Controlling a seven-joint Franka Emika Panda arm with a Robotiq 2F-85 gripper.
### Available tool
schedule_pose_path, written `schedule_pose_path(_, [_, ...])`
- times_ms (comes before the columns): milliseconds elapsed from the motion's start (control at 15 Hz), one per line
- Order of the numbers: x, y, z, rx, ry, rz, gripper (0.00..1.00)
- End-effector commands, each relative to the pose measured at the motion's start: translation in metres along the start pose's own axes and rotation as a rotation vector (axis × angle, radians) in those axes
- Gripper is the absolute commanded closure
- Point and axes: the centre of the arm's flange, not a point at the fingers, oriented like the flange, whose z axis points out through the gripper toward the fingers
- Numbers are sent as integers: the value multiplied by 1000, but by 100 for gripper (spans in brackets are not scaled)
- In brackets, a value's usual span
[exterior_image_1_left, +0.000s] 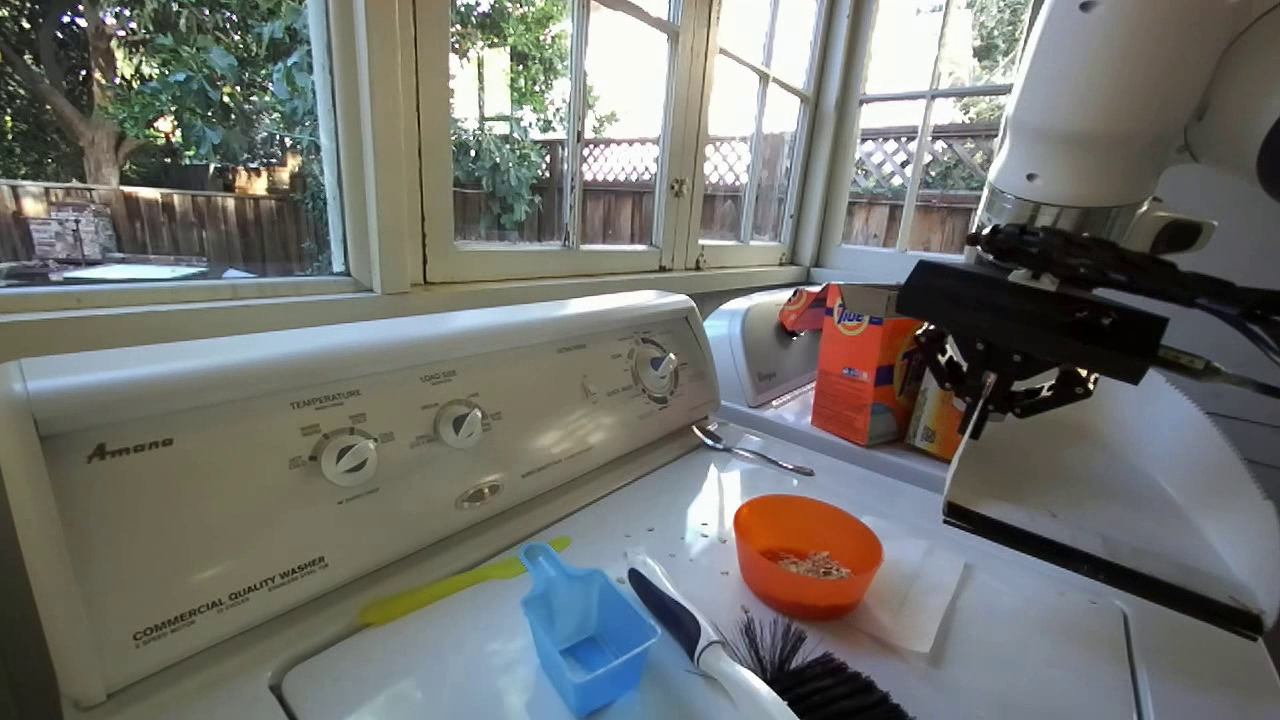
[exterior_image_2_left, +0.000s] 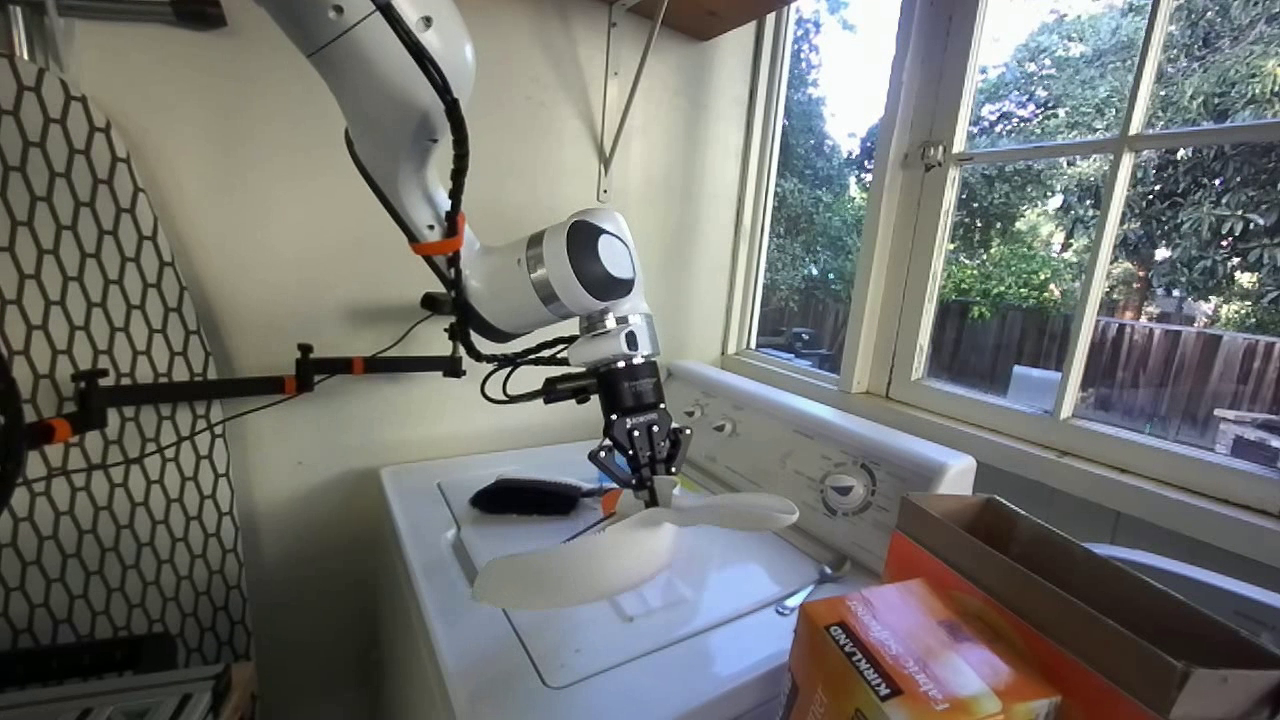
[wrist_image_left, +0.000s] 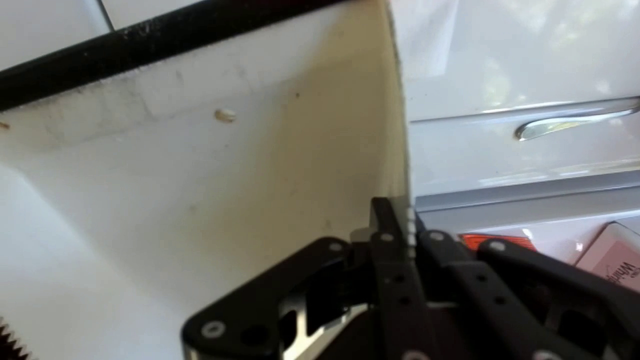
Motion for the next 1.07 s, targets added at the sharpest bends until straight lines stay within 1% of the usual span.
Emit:
schedule_pose_path(0, [11, 10, 12, -24, -8, 51, 99])
schedule_pose_path(333, [13, 1, 36, -27, -17, 120, 99])
schedule_pose_path(733, [6, -8, 68, -9, -63, 220, 99])
schedule_pose_path(1000, [7, -15, 84, 1, -83, 272, 99])
